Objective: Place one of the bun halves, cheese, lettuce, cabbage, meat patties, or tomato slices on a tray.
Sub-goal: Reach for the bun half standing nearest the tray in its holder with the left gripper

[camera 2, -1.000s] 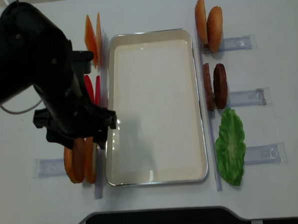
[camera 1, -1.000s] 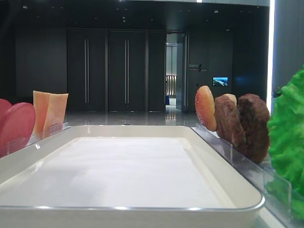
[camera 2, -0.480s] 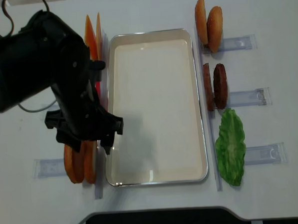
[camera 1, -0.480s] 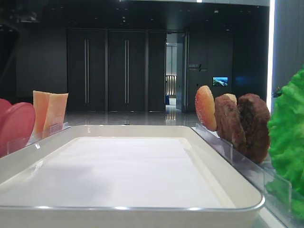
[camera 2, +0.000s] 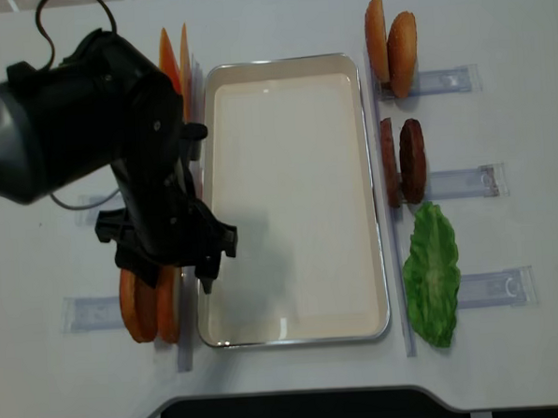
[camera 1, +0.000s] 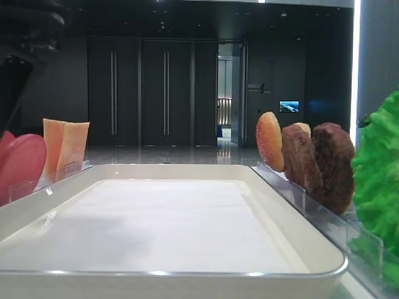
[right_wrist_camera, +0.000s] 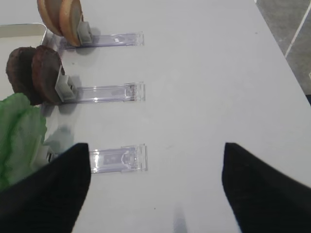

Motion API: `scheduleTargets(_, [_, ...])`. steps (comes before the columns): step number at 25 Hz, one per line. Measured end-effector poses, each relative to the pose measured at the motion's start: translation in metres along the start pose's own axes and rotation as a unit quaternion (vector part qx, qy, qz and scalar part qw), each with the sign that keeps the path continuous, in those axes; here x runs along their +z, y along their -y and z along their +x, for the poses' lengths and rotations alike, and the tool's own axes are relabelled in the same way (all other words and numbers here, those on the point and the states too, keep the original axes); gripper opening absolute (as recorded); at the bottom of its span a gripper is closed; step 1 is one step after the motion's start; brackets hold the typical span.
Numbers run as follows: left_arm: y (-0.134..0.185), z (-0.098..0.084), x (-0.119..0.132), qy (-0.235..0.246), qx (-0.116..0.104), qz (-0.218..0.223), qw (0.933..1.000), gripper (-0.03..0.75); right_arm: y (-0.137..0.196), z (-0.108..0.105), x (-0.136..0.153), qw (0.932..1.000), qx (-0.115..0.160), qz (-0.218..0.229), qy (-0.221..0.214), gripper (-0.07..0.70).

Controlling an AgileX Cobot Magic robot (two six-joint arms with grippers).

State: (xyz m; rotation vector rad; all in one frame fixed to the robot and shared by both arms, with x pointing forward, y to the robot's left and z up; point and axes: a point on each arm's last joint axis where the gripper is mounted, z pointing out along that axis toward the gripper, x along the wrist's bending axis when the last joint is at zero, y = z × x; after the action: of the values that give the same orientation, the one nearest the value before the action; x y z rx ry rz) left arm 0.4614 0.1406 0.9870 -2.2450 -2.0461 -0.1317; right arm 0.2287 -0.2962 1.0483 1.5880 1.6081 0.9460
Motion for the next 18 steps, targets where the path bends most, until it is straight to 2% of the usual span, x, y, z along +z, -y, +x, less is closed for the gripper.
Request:
scheduleTargets(10, [-0.0016, -0.0003, 0.0047, -0.011, 0.005, 0.007, 0.9999, 0.557, 0.0000, 0.0000, 0.0000, 1.0000, 0.000, 0.000, 0.000, 0.531])
scheduleTargets(18, [0.0004, 0.0011, 0.0046, -0.019, 0.012, 0.017, 0.9996, 0.417, 0.0000, 0.0000, 0.0000, 1.0000, 0.000, 0.000, 0.000, 0.531])
